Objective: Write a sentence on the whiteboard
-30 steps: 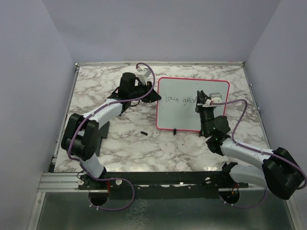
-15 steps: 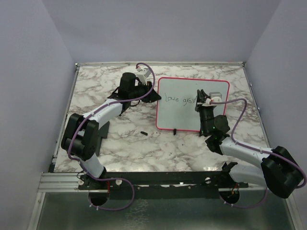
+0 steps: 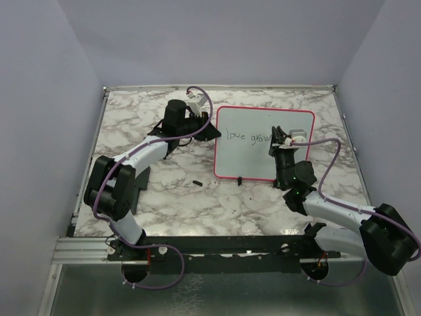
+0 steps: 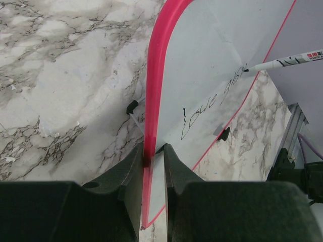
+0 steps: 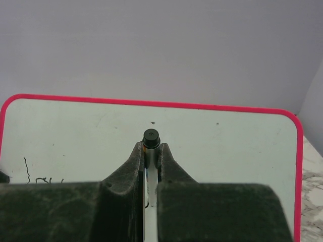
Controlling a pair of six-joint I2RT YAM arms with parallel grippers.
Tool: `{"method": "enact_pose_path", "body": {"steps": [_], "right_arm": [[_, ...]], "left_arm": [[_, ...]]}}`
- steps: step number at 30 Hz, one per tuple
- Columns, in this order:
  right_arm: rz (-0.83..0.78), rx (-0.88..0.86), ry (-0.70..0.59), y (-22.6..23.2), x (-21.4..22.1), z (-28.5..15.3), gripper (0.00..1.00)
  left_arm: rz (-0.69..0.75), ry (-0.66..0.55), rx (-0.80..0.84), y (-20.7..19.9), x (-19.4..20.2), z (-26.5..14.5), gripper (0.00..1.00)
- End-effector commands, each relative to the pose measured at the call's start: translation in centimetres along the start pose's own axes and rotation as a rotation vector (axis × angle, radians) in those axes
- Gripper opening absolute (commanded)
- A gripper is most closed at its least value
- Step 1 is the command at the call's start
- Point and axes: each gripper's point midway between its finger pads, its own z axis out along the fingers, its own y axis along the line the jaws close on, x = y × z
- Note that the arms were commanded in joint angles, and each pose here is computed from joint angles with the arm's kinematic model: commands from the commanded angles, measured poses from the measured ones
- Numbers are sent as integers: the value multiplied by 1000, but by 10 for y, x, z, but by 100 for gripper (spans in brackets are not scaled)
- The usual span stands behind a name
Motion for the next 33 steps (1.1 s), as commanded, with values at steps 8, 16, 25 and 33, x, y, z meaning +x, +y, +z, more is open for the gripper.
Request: {"method": "enact_pose_path", "body": {"steps": [8, 16, 25, 33], "right_arm": [[-13, 24, 43, -6, 13, -6, 1], [-8, 30, 56, -9, 19, -10, 1], [-15, 43, 39, -10, 13, -7, 1], [-25, 66, -15, -13, -6, 1, 1]], "left_arm": [[19, -34, 6, -9, -13, -8, 4], [20, -35, 6, -10, -14, -8, 4], [19, -33, 6, -9, -13, -8, 4], [21, -37, 6, -10, -14, -8, 4]]}}
